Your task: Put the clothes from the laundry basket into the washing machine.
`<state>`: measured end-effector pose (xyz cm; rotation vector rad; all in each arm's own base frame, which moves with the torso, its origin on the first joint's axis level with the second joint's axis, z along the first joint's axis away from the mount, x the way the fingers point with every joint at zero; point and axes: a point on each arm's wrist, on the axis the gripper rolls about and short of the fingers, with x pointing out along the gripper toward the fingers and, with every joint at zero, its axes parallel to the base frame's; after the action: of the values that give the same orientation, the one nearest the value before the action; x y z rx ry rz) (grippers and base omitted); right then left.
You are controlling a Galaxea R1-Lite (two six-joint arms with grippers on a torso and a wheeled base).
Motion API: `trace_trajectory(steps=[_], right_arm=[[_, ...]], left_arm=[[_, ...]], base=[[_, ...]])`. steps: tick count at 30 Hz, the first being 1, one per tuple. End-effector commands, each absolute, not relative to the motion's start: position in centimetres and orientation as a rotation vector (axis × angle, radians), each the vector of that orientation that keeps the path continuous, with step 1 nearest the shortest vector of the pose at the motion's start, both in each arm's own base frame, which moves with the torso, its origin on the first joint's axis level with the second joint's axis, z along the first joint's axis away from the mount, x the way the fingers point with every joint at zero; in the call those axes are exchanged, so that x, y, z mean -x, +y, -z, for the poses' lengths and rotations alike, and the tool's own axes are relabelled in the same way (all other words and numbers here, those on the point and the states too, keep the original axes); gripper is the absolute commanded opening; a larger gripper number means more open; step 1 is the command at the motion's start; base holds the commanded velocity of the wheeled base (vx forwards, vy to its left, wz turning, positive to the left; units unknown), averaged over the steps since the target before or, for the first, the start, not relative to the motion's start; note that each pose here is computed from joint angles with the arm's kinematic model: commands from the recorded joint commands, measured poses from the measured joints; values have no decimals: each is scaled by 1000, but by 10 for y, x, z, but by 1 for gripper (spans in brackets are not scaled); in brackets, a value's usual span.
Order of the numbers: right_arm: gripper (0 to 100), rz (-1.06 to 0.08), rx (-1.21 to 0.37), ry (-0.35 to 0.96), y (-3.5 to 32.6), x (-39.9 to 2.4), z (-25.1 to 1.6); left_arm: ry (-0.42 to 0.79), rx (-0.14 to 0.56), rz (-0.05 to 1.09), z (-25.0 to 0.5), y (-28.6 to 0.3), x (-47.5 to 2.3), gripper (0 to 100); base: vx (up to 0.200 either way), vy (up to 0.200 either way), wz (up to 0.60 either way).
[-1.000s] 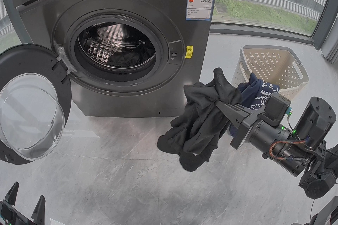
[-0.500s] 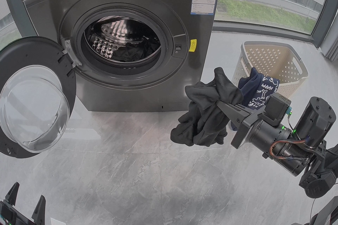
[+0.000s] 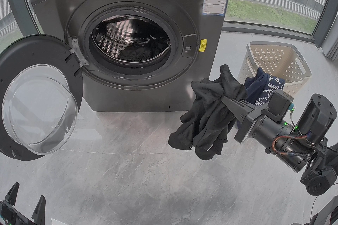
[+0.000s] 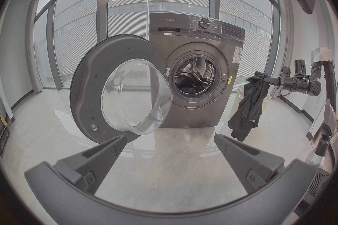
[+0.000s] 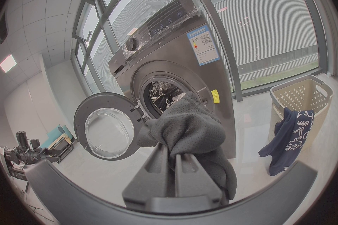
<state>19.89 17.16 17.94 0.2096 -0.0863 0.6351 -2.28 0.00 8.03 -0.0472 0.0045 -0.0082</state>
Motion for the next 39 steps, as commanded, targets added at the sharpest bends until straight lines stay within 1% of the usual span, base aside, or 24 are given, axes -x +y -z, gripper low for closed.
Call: trace_trajectory(steps=[1, 8, 24, 30, 34, 37, 39], right_arm=[[0, -630, -211, -92, 170, -199, -181], [0, -630, -211, -90, 170, -199, -180], [0, -633, -211, -80, 171, -200, -178], [0, -638, -217, -95, 181, -204, -179], [0, -627, -229, -115, 192, -209, -171], [0, -643, -256, -148, 202, -207, -171], [0, -644, -266, -166, 207, -211, -174]], left_arm=[[12, 48, 7, -76, 0, 22, 100], [14, 48, 6, -76, 0, 22, 100], [12, 48, 6, -76, 0, 22, 100], [9, 12, 11, -76, 0, 22, 100], [9, -12, 11, -75, 0, 22, 100], [8, -3, 3, -75, 0, 22, 100], [0, -29, 9, -76, 0, 23, 100]], base=[[0, 200, 0], [0, 200, 0], [0, 0, 0], [0, 0, 0], [0, 0, 0], [0, 0, 0], [0, 0, 0]])
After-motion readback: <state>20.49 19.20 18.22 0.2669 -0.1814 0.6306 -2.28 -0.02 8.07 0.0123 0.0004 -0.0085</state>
